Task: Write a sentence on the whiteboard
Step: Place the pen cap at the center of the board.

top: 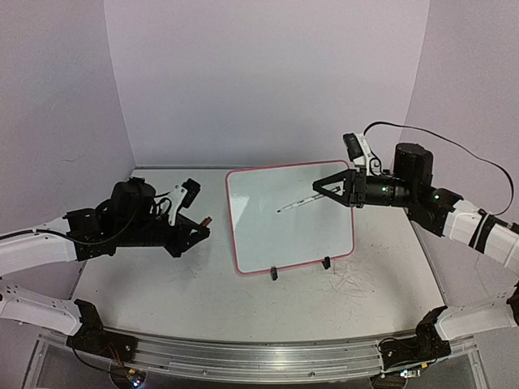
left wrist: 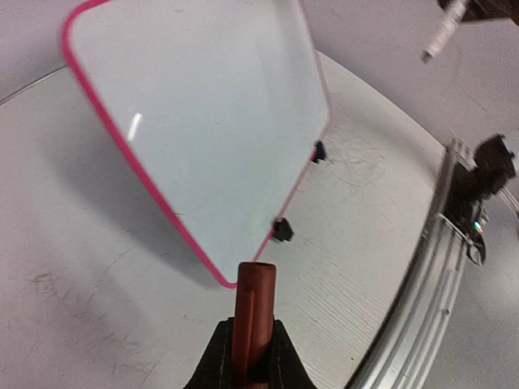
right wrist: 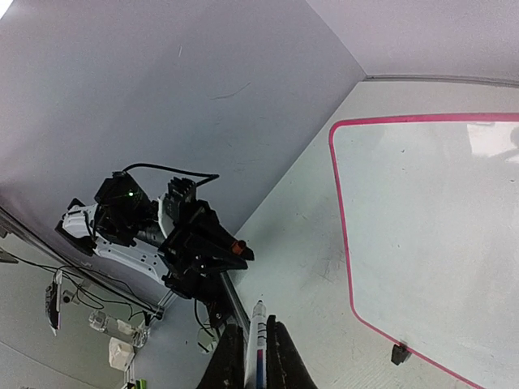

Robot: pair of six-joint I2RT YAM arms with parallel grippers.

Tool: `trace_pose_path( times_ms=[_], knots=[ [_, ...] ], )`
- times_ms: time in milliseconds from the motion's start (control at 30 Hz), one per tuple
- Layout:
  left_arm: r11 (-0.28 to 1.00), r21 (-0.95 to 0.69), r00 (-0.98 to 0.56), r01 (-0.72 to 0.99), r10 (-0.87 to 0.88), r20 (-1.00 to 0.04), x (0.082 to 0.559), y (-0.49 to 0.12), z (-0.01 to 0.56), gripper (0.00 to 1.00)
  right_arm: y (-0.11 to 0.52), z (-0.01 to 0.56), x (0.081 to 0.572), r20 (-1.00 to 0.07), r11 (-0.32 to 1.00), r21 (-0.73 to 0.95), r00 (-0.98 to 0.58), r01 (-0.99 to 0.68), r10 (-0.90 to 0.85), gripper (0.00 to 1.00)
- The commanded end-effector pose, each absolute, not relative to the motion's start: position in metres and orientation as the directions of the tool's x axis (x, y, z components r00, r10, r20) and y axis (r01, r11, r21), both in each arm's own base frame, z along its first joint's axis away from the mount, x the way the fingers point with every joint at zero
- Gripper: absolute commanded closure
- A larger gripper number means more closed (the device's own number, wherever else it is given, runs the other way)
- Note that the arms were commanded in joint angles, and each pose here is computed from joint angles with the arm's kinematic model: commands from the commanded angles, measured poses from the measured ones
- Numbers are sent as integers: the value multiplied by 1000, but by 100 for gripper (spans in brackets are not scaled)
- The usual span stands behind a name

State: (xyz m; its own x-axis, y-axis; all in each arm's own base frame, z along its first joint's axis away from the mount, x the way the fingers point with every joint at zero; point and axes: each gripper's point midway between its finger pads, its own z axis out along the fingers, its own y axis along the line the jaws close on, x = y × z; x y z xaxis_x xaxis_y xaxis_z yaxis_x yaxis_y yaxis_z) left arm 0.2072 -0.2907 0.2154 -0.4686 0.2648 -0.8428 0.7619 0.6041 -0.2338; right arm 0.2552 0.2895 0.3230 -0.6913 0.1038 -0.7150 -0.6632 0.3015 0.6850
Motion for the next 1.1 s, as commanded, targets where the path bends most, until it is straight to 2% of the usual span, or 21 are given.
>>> trace_pose_path(
  times_ms=[0, 67, 133, 367, 567, 733, 900, 1067],
  knots=[
    [933, -139, -535, 331, 64, -842, 260, -216, 207, 100, 290, 326, 254, -731, 303, 669, -675, -679, 99, 100],
    [985, -80, -554, 150, 17, -833, 273, -189, 191, 100, 289, 327, 256, -733, 311, 667, -672, -677, 107, 100],
    [998, -33, -576, 44, -2, -818, 285, -176, 174, 100, 288, 328, 256, -735, 316, 664, -668, -678, 112, 100],
    [992, 71, -633, -100, -8, -774, 318, -176, 126, 100, 284, 326, 254, -732, 332, 666, -670, -668, 123, 100],
    [992, 94, -754, -87, -4, -657, 324, -184, 59, 100, 277, 327, 250, -730, 345, 669, -667, -658, 145, 100],
    [992, 97, -790, -83, -6, -613, 318, -184, 30, 97, 277, 325, 250, -727, 349, 672, -672, -653, 143, 100],
    [991, 100, -807, -83, -8, -591, 312, -181, 19, 91, 281, 319, 253, -717, 349, 679, -685, -646, 129, 100],
    [990, 108, -792, -92, -7, -611, 311, -175, 27, 75, 281, 315, 257, -720, 363, 674, -683, -643, 127, 100]
  ],
)
